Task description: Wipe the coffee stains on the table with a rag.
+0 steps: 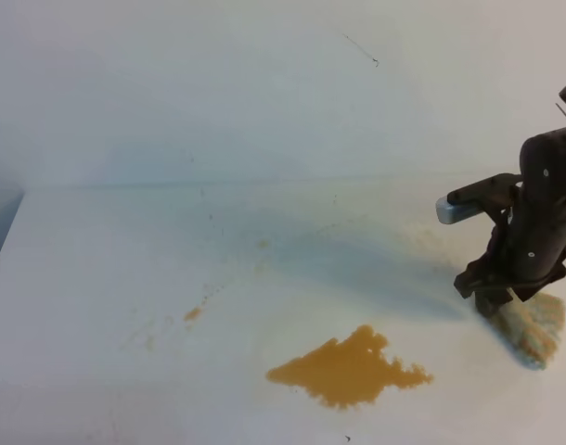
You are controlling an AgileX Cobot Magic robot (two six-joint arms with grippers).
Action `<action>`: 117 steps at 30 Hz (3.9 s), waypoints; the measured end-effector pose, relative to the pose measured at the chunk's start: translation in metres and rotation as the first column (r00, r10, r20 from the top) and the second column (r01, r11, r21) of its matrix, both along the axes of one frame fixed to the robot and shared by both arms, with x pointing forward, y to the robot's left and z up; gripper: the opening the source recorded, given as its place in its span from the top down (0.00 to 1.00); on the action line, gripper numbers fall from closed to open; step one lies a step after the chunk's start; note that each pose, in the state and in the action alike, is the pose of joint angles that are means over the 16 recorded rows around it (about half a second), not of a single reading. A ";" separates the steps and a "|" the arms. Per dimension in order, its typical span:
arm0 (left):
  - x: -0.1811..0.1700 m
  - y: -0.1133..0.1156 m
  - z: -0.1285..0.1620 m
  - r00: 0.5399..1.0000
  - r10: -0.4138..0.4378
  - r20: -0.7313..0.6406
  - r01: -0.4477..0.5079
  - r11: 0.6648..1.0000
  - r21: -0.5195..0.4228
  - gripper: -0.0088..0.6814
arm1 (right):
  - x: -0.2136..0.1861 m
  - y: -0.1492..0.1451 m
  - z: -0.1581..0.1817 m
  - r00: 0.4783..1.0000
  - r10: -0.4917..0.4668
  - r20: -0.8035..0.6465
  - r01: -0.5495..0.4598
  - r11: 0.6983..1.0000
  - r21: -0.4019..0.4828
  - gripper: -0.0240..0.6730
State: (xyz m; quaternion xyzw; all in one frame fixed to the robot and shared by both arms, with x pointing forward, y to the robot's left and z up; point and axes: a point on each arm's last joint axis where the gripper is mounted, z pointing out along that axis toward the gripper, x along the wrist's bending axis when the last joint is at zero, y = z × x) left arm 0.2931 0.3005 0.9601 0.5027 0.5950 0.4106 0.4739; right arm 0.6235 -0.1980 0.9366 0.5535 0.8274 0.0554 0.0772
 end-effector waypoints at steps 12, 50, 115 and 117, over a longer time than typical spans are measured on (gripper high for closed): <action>0.000 0.000 0.001 1.000 0.000 0.001 0.000 1.000 0.000 0.99 | 0.000 0.004 -0.009 0.999 -0.016 -0.033 0.017 0.999 0.027 0.84; 0.000 0.000 0.000 1.000 0.000 0.001 0.000 1.000 0.000 0.99 | -0.071 0.215 -0.016 0.961 0.276 -0.026 -0.266 0.943 0.201 0.92; 0.000 0.000 0.001 1.000 0.000 0.001 0.000 1.000 0.000 0.99 | 0.045 0.066 -0.019 0.997 -0.007 -0.079 0.020 0.987 0.163 0.92; 0.000 0.000 0.001 1.000 0.000 0.001 0.000 1.000 0.000 0.99 | 0.046 0.061 -0.016 0.997 -0.003 -0.077 0.016 0.986 0.168 0.91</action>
